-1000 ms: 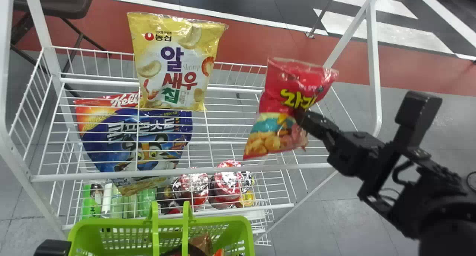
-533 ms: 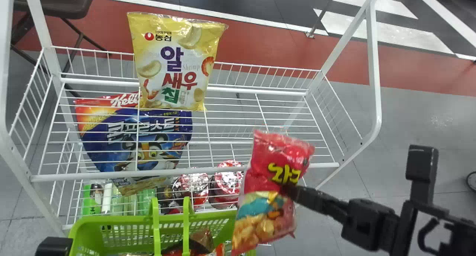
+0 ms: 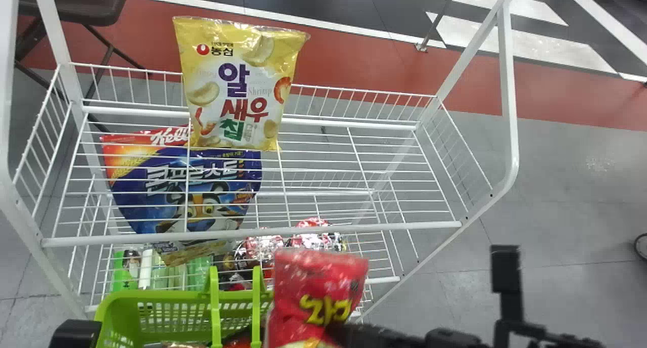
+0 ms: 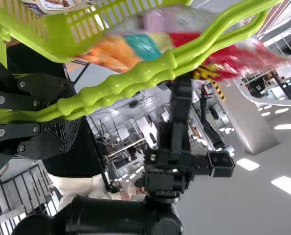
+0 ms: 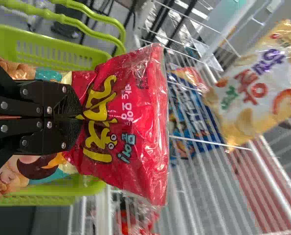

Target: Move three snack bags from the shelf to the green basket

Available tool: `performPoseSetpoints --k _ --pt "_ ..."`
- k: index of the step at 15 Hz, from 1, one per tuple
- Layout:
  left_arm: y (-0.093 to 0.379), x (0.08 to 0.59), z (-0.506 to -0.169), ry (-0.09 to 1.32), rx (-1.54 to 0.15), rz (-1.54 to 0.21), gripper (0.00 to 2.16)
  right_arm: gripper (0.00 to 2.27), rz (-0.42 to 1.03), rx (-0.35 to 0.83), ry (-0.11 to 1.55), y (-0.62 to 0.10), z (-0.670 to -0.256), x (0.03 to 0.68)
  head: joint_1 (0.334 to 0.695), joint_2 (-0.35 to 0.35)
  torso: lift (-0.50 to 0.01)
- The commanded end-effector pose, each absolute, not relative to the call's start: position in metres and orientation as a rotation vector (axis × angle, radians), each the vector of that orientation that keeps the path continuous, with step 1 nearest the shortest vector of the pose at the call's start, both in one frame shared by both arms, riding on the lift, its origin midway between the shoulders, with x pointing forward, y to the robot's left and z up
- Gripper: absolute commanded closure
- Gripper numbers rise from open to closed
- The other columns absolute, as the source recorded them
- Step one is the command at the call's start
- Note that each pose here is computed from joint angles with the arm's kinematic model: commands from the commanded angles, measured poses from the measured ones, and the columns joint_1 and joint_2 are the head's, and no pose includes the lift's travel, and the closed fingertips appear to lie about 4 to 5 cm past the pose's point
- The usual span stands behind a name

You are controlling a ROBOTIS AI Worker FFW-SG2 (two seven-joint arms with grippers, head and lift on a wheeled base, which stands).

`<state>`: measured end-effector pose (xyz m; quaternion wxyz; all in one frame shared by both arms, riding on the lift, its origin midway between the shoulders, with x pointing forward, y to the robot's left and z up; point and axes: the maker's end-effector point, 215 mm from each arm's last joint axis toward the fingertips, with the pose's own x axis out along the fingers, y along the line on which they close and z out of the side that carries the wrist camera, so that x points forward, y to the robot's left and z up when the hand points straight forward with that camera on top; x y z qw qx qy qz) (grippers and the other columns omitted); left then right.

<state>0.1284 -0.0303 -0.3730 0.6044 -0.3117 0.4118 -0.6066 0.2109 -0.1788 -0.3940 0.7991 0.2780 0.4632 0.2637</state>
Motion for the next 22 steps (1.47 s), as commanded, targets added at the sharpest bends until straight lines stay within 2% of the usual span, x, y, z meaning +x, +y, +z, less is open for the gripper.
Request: performPoseSetpoints --k 1,4,7,8,9,10,11,13,16,18,22 --pt "-0.03 0.127 -0.373 0.954 -0.723 -1.406 1.52 2.24 0.615 0.654 1.101 -0.154 -0.423 0.185 0.695 -0.35 -0.047" --pt "-0.031 0.127 -0.371 0.952 -0.719 -1.409 1.52 2.24 0.664 0.708 1.184 -0.132 -0.444 0.163 0.695 -0.35 -0.047" --pt "-0.031 0.125 -0.371 0.952 -0.722 -1.411 1.52 2.24 0.593 0.646 1.206 -0.15 -0.458 0.166 0.695 -0.35 -0.047" --pt "-0.031 0.125 -0.37 0.952 -0.722 -1.411 1.52 2.11 0.567 0.634 1.206 -0.158 -0.461 0.168 0.695 -0.35 -0.047" --pt "-0.031 0.124 -0.37 0.952 -0.724 -1.412 1.52 1.53 0.554 0.633 1.198 -0.164 -0.459 0.17 0.695 -0.35 -0.047" --pt "-0.031 0.124 -0.37 0.953 -0.723 -1.411 1.52 0.43 0.55 0.636 1.186 -0.167 -0.456 0.172 0.695 -0.35 -0.047" --pt "-0.031 0.124 -0.37 0.953 -0.723 -1.411 1.52 0.0 0.551 0.641 1.172 -0.167 -0.45 0.172 0.695 -0.35 -0.047" --pt "-0.031 0.124 -0.37 0.95 -0.724 -1.41 1.52 0.02 0.555 0.615 1.123 -0.168 -0.442 0.176 0.695 -0.35 -0.047" --pt "-0.032 0.125 -0.371 0.948 -0.725 -1.407 1.52 0.06 0.562 0.408 0.751 -0.183 -0.403 0.252 0.695 -0.35 -0.047" --pt "-0.032 0.126 -0.374 0.94 -0.721 -1.403 1.52 0.07 0.544 0.297 0.48 -0.196 -0.36 0.293 0.695 -0.35 -0.047" --pt "-0.033 0.127 -0.376 0.941 -0.718 -1.402 1.52 0.09 0.411 0.189 0.239 -0.213 -0.318 0.316 0.695 -0.35 -0.047"
